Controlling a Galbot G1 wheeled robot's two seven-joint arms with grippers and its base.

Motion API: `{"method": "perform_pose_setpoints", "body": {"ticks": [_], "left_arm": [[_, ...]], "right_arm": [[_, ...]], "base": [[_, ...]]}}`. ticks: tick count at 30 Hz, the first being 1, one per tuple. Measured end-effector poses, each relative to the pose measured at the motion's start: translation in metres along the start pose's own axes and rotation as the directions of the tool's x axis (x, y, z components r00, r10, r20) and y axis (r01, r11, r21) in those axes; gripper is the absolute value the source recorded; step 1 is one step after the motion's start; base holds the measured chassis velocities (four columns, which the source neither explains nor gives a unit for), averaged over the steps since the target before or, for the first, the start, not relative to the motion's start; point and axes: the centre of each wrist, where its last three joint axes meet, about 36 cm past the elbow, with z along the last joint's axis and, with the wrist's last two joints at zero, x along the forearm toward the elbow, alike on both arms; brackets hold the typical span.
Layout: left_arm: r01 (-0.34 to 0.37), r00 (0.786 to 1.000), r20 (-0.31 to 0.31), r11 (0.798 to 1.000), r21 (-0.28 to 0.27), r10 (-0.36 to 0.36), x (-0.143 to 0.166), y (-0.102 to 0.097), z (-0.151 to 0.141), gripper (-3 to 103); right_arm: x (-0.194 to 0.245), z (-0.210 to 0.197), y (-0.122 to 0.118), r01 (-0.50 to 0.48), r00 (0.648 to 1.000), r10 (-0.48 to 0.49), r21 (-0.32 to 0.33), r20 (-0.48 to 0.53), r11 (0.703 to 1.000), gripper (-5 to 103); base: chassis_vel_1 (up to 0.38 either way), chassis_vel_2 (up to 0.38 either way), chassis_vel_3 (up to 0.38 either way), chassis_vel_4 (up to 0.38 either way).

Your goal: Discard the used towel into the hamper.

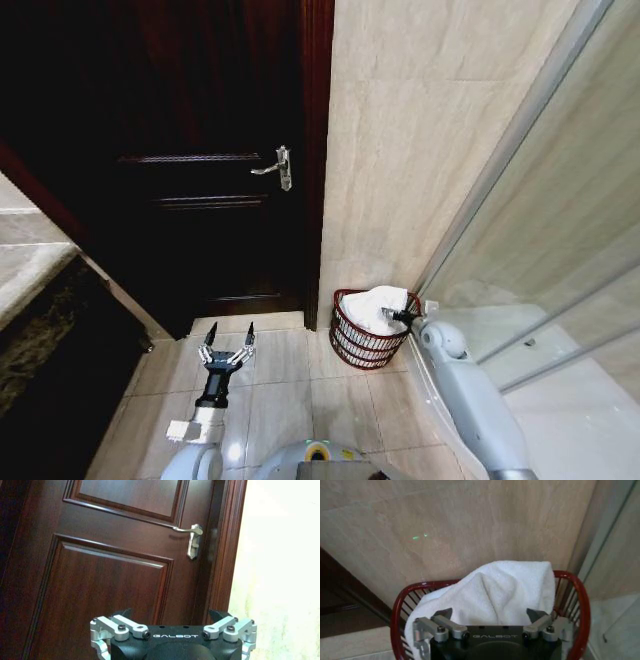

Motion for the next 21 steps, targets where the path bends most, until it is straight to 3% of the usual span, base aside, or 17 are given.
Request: {"method": "perform_pose_setpoints", "body": {"ticks": [1,11,16,21], "left_arm": [[0.0,1.0,0.0,1.0,-0.001,0.0,0.0,0.0,0.0,100],[0.017,1.0,0.002,1.0,-0.012,-0.017,0.001,0.006,-0.003,100],[0.034,0.999,0.006,0.999,-0.015,-0.034,0.003,0.012,-0.005,100],[0.04,0.999,0.006,0.999,-0.017,-0.04,0.004,0.015,-0.005,100]], "right_arm": [[-0.011,-0.003,0.0,0.005,1.0,-0.005,-0.005,-0.011,1.0,100],[-0.061,-0.012,0.007,0.019,0.994,-0.019,-0.004,-0.106,1.0,100],[-0.09,0.022,0.003,0.015,0.974,-0.007,0.034,-0.227,0.999,100],[-0.105,0.036,0.002,0.035,0.959,-0.029,0.018,-0.281,0.999,100]], "base": [[0.0,0.0,0.0,0.0],[0.0,0.0,0.0,0.0],[0.0,0.0,0.0,0.0],[0.0,0.0,0.0,0.0]]}}
